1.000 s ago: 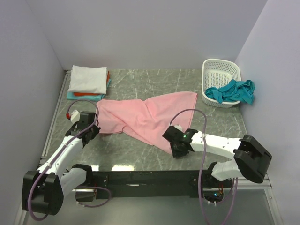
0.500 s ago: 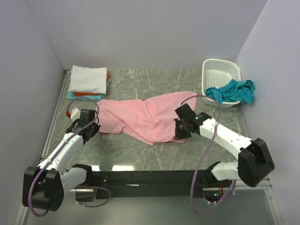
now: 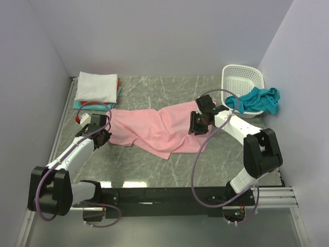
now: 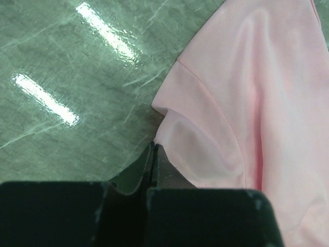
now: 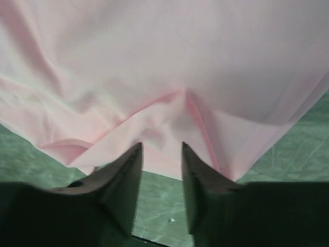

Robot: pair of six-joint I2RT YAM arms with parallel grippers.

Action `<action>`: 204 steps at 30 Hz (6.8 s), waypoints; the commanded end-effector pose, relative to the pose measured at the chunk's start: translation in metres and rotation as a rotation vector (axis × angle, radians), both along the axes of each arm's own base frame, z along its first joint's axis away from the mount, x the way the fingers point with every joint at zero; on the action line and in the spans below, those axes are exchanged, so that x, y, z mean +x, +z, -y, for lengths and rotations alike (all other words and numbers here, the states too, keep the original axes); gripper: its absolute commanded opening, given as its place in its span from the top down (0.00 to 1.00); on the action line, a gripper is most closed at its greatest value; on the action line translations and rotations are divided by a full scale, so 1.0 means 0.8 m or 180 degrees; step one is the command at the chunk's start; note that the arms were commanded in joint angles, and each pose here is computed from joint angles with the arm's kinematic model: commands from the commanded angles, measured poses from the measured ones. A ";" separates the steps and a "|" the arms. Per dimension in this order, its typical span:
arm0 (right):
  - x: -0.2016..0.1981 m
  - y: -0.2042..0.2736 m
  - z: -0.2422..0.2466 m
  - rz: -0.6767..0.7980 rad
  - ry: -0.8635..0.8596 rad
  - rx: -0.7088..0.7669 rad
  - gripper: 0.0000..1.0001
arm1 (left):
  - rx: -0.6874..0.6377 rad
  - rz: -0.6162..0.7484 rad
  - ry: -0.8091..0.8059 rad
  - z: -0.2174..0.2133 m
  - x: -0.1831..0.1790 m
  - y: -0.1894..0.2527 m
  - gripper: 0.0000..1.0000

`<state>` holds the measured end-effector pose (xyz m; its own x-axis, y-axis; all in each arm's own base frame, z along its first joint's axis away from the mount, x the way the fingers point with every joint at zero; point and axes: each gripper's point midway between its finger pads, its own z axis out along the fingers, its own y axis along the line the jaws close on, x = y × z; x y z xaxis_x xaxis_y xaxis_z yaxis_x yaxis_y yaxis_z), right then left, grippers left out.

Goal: Fold and stack the t-shirts
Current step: Flatten the tshirt out, then fold the tshirt

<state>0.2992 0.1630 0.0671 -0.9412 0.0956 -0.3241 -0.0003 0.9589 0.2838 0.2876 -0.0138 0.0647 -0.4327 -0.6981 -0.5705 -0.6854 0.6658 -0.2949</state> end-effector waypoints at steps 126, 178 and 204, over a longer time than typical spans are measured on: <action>0.233 0.103 0.159 0.1863 -0.0981 -0.0442 1.00 | 0.0526 0.1266 -0.1378 0.092 0.372 0.117 0.99; 0.142 0.126 0.186 0.1479 -0.0697 -0.0697 1.00 | -0.0116 0.0286 -0.0307 0.089 0.009 0.081 0.99; 0.051 0.023 0.227 0.0724 -0.1515 -0.1086 0.54 | -0.0493 -0.0145 -0.0490 0.112 -0.080 0.020 0.99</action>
<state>0.3507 -0.0082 0.0772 -0.7733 0.2736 -0.5719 0.3330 0.9429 0.0008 0.2343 -0.0994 0.0826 -0.5560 -0.6808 -0.4767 -0.5976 0.7261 -0.3400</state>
